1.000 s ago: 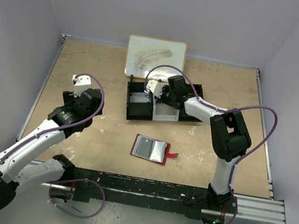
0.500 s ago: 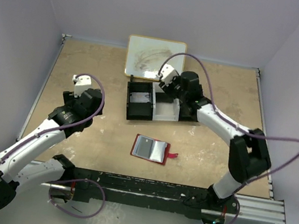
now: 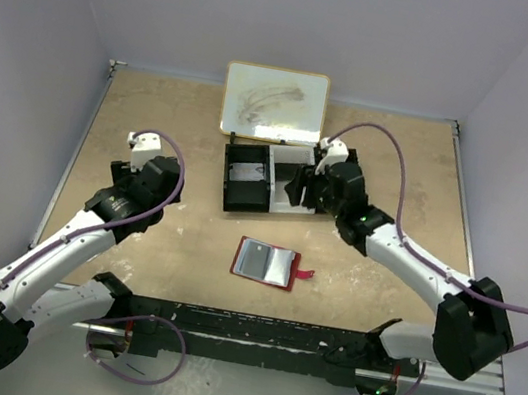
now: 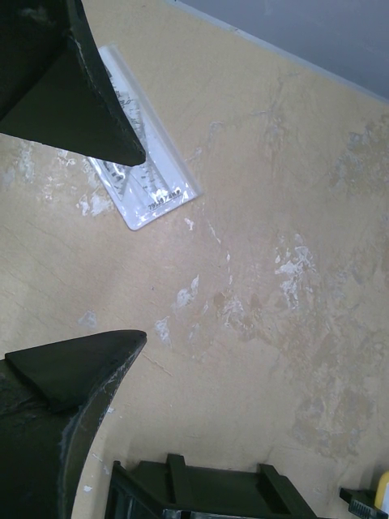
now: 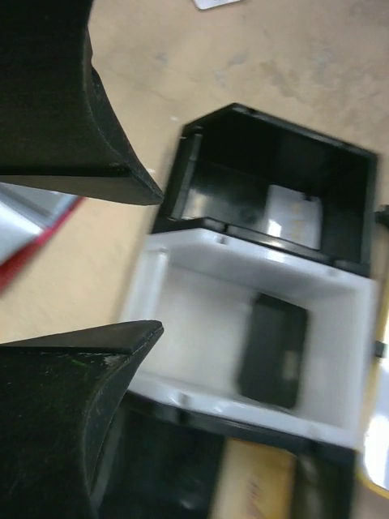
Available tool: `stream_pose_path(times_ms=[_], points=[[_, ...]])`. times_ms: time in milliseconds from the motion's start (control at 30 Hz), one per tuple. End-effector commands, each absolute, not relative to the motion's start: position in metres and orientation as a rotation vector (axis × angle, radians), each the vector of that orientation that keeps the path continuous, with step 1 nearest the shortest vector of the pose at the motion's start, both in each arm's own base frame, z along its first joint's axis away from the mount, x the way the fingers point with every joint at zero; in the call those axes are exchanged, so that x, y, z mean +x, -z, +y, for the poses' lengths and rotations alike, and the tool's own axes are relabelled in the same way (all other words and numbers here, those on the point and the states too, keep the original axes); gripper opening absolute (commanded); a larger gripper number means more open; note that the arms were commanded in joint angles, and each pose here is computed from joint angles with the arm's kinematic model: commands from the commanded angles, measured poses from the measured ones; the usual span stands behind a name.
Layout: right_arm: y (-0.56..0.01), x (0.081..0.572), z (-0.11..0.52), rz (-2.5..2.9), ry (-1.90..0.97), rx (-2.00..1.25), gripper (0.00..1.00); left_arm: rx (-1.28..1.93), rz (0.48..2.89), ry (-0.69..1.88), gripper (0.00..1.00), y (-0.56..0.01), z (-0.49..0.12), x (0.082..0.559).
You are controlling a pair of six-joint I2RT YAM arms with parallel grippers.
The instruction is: Take the credit cards out of the card holder
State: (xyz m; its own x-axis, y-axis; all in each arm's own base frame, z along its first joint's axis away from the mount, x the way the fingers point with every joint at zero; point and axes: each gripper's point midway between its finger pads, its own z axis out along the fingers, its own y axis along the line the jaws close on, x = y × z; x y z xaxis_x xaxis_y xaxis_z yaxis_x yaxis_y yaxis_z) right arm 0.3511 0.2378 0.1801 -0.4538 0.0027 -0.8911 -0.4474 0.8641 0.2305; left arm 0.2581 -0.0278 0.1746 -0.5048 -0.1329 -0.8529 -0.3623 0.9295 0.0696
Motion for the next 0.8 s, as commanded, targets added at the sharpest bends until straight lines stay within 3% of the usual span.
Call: stream_pose_path(times_ms=[0,267,767], points=[[-0.164,0.316,0.248,2.074,-0.541,-0.076,0.62,-0.387,2.041,-0.29,0.8,-0.192,-0.023,0.262],[-0.12,0.254,0.288,2.21,-0.438,-0.023,0.67,-0.395,2.036,-0.301,0.8,-0.192,-0.021,0.261],[-0.074,0.233,0.312,2.34,-0.365,-0.056,0.67,-0.405,2.031,-0.311,0.8,-0.193,-0.019,0.26]])
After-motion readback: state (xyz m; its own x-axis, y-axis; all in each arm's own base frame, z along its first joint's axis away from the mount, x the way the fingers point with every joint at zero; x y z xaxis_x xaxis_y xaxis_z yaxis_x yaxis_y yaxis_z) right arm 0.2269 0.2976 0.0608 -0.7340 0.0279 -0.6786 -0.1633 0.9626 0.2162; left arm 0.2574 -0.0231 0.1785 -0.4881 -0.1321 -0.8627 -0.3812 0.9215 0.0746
